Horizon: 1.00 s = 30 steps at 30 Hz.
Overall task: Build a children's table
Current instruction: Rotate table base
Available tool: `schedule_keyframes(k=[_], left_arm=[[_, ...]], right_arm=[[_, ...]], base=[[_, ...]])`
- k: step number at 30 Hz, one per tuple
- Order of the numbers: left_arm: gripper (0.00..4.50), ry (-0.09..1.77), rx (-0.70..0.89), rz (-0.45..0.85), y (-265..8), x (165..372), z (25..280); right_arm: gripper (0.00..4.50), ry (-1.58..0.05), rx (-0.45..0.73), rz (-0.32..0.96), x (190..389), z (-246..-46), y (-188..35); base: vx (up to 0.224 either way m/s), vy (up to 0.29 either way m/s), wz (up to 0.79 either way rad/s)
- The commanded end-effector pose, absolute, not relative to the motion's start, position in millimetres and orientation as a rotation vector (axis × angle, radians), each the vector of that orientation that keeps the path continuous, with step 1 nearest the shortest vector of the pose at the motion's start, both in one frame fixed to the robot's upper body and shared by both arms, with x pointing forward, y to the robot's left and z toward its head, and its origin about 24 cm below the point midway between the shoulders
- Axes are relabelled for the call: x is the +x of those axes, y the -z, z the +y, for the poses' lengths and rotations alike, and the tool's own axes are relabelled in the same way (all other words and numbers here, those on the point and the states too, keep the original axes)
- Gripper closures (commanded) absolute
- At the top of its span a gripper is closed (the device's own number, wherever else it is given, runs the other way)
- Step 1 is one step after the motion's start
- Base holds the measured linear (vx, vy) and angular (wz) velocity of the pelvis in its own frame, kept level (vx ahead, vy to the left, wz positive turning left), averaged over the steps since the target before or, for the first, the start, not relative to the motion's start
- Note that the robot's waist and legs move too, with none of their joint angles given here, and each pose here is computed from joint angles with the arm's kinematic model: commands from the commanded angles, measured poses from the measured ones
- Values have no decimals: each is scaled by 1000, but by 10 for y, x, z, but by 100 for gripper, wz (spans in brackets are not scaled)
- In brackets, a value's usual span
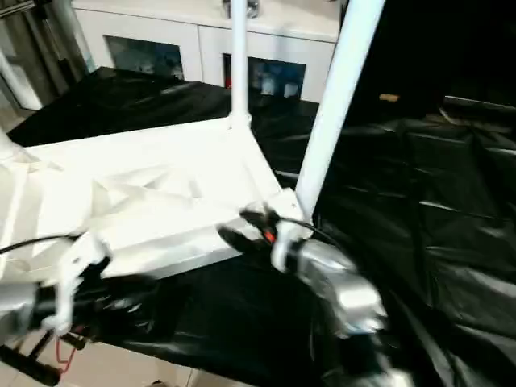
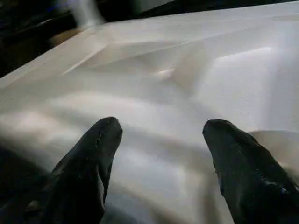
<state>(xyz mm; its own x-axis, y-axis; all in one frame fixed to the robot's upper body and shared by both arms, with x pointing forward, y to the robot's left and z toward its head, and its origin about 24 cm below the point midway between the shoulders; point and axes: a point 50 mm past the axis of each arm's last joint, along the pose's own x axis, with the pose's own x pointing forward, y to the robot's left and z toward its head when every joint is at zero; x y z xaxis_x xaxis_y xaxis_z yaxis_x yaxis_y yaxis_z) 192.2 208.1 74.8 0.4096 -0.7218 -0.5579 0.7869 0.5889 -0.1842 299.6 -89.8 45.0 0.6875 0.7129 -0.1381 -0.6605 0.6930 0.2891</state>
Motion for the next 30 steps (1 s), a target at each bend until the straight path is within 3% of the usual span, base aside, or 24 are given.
schedule_keyframes(k=[1,3,10,20,25,30], left_arm=[[281,935,130,653,-784,1881,2081],[281,924,114,647,-783,1877,2058],[281,832,132,635,-681,1913,2074],[281,762,176,602,-635,1967,2110],[281,666,226,480,-671,2173,2111],[281,633,218,420,-641,2246,2059]], right_arm=[[127,-546,285,230,3155,-1039,-425],[127,-337,365,232,3286,-1184,-392],[127,-76,427,207,3469,-1551,-408],[127,111,360,180,3586,-1944,-461],[127,238,312,151,3624,-2244,-554],[127,357,253,186,3565,-2470,-512]], base=[[0,0,0],[0,0,0],[0,0,0],[0,0,0],[0,0,0],[0,0,0]])
